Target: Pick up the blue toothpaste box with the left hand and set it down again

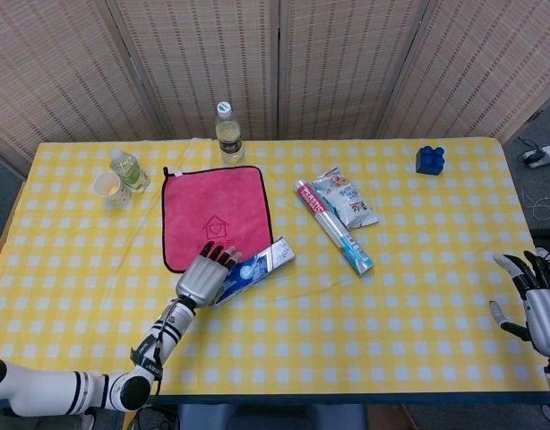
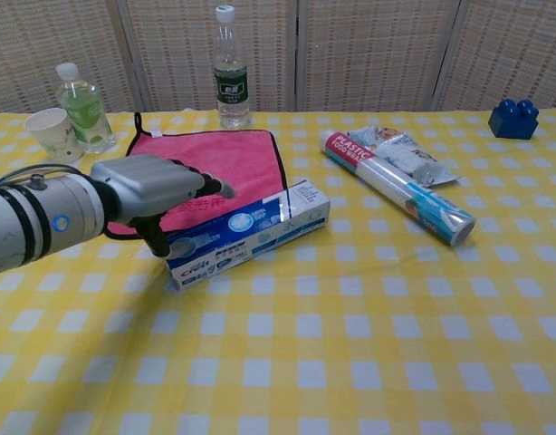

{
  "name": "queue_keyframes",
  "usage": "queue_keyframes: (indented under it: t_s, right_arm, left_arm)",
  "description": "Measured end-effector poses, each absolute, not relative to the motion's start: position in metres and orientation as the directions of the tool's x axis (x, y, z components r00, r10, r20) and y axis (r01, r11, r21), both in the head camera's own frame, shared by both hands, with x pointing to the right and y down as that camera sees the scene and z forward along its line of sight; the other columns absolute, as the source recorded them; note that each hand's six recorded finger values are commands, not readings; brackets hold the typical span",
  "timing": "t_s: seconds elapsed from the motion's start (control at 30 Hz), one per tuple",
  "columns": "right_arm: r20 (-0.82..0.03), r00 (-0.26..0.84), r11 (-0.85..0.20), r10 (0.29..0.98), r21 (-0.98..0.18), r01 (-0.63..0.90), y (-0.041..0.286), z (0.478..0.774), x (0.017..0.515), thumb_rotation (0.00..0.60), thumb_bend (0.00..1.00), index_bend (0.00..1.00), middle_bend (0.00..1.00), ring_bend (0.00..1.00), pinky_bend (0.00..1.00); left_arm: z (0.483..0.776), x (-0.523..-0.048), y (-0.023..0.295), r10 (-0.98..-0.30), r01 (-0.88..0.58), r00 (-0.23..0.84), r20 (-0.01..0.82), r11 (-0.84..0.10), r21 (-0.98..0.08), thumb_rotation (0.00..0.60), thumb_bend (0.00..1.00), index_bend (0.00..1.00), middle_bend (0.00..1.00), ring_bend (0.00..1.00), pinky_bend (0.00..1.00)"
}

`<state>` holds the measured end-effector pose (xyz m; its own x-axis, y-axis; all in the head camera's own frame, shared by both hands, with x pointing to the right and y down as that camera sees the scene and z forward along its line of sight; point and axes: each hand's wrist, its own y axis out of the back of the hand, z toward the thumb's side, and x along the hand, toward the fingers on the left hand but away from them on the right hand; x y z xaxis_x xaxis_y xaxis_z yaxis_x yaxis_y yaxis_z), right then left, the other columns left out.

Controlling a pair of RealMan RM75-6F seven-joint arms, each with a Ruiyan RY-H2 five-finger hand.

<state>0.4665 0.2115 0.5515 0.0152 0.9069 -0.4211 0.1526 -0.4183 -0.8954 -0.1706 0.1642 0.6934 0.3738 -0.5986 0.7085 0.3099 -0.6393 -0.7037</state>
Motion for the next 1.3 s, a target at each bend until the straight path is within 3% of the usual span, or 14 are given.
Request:
queue_keyframes:
  t_s: [0.33, 0.53, 1.13, 1.3]
  right_arm:
    - [-0.423, 0.008, -0.419, 0.906, -0.895, 0.154, 0.213, 0.551, 0.468, 0.6, 0.32, 0.15, 0.17, 0.04, 0.06]
    - [-0.425, 0.005, -0.42, 0.905, -0.894, 0.156, 0.214, 0.552, 0.47, 0.6, 0.32, 0.15, 0.17, 0.04, 0.06]
    - [-0.432, -0.001, -0.426, 0.902, -0.89, 0.162, 0.213, 0.556, 0.474, 0.6, 0.32, 0.16, 0.17, 0.04, 0.06]
    - [-0.434, 0.003, -0.428, 0.901, -0.889, 0.163, 0.211, 0.557, 0.474, 0.6, 0.32, 0.15, 0.17, 0.04, 0.06]
  left_arm:
    - [0.67, -0.164, 0.173, -0.593, 0.279, 0.423, 0.685, -0.634, -0.721, 0.599, 0.2, 0.09, 0.11, 0.1, 0.04]
    - [0.673, -0.154, 0.183, -0.57, 0.28, 0.439, 0.694, -0.648, -0.709, 0.599, 0.2, 0.09, 0.11, 0.1, 0.04]
    - [0.702, -0.162, 0.167, -0.6, 0.306, 0.308, 0.738, -0.673, -0.674, 0.591, 0.2, 0.09, 0.11, 0.11, 0.04]
    - [0.707, -0.168, 0.165, -0.601, 0.339, 0.263, 0.755, -0.675, -0.655, 0.571, 0.2, 0.16, 0.19, 0.18, 0.04]
